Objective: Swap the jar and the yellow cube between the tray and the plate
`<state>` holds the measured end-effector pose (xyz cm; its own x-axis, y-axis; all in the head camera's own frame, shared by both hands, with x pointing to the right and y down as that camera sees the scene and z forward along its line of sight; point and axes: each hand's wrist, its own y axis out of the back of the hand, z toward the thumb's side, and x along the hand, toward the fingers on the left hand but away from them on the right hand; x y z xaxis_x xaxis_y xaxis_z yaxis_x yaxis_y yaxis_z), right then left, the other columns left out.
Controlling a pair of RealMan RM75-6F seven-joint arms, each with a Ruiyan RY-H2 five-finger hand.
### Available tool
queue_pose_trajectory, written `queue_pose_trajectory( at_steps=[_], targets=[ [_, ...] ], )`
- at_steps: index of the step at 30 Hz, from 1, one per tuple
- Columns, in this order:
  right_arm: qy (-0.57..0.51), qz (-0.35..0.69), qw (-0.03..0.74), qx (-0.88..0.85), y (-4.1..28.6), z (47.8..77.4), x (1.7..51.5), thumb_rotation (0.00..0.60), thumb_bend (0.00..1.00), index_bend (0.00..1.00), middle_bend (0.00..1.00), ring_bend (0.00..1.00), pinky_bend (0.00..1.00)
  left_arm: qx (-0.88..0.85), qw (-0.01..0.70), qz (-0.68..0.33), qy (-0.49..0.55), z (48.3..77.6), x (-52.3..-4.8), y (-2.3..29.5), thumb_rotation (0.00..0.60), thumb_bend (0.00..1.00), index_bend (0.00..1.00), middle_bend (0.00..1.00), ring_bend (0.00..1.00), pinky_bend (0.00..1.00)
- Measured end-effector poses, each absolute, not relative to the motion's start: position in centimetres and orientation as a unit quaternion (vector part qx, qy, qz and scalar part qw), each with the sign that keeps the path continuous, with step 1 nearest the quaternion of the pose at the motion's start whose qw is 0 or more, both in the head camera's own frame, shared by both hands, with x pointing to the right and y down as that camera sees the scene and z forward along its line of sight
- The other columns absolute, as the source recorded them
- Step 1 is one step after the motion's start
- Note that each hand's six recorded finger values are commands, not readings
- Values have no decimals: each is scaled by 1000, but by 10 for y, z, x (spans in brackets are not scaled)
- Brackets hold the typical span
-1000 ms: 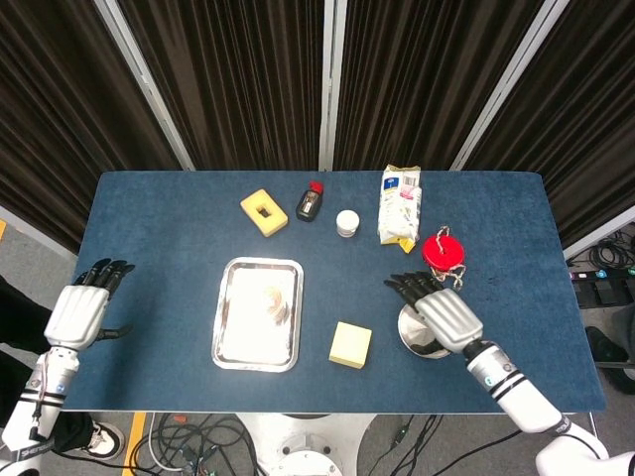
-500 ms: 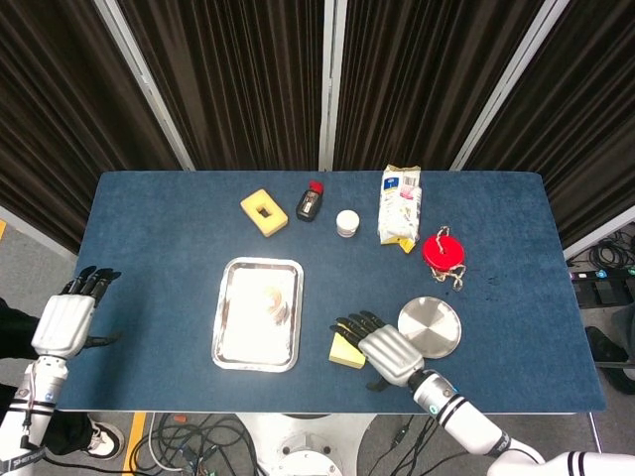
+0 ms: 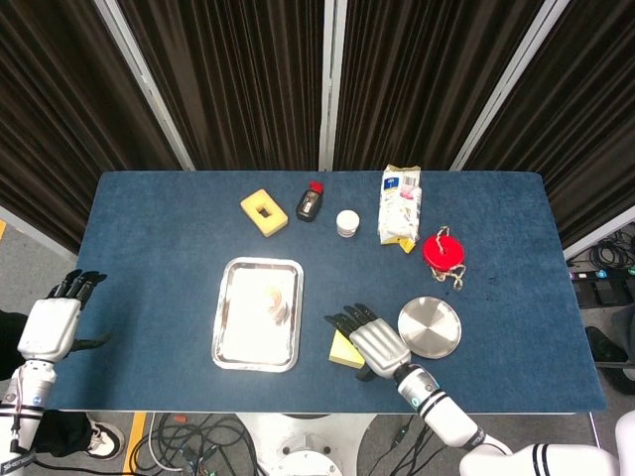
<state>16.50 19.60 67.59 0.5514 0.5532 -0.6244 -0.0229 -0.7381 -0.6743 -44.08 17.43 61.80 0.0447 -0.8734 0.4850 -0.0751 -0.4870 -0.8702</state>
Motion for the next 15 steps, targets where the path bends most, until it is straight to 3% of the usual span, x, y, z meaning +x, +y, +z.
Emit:
queue_pose_trajectory(
  at_steps=[2, 5, 8, 15],
  targets=[
    [-166, 444, 327, -818, 195, 677, 164, 600, 31, 0, 248, 207, 203, -636, 343, -582, 373, 618, -441, 174, 600, 60, 148, 117, 69, 240],
    [-184, 442, 333, -812, 191, 675, 163, 600, 158, 4, 382, 368, 320, -637, 343, -581, 373, 619, -442, 173, 600, 60, 148, 118, 69, 240],
    [-210, 432, 344, -807, 186, 669, 162, 600, 259, 29, 472, 463, 385, -638, 342, -580, 373, 619, -441, 173, 600, 60, 148, 118, 69, 240],
    [-242, 417, 361, -798, 174, 650, 175, 600, 282, 43, 490, 480, 401, -639, 345, -575, 377, 617, -439, 173, 600, 60, 148, 117, 69, 240]
  ],
)
